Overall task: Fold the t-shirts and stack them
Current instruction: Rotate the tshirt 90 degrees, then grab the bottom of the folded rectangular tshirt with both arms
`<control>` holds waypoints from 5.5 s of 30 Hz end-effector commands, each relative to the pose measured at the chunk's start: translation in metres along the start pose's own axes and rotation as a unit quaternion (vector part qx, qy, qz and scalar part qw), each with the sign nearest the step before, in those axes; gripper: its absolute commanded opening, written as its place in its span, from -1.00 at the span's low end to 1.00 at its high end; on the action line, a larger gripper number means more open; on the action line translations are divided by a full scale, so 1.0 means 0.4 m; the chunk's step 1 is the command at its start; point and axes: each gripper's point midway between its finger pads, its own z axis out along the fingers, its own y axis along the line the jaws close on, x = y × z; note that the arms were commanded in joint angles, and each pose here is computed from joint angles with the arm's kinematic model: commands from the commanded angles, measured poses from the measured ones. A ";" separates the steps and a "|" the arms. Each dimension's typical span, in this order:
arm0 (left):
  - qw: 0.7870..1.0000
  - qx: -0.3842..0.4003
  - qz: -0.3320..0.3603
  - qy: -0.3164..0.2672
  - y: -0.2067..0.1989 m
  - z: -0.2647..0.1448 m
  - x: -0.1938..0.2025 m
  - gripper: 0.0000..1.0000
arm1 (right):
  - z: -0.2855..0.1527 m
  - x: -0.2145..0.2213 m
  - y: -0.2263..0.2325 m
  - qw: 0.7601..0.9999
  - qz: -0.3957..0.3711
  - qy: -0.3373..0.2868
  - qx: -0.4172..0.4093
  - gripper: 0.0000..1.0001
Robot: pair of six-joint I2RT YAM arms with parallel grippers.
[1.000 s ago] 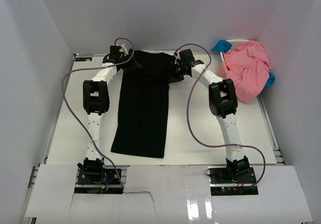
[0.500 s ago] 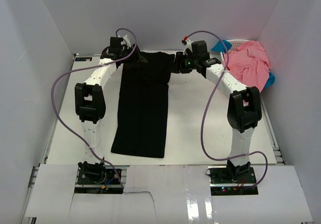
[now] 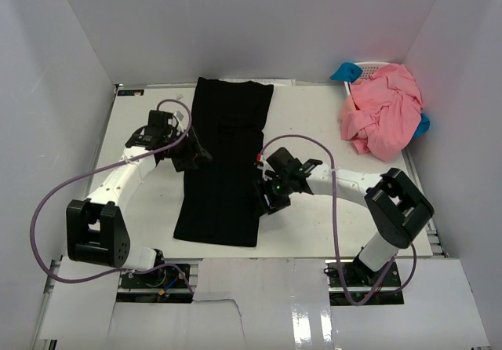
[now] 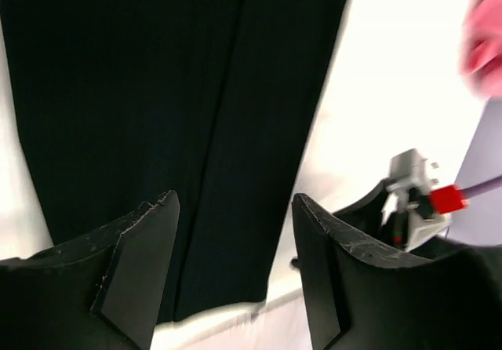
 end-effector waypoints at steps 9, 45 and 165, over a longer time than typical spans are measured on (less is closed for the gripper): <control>0.996 0.005 -0.063 0.065 0.027 -0.116 0.215 0.42 | -0.026 0.144 0.126 0.999 0.034 0.002 -0.033 0.25; 0.980 -0.105 -0.088 0.143 0.177 -0.121 0.375 0.46 | 0.059 0.253 0.097 0.992 0.127 0.007 0.006 -0.85; 0.942 -0.191 -0.165 0.220 0.276 -0.063 0.598 -1.00 | -0.056 0.219 0.042 0.991 0.137 -0.002 -0.006 -0.85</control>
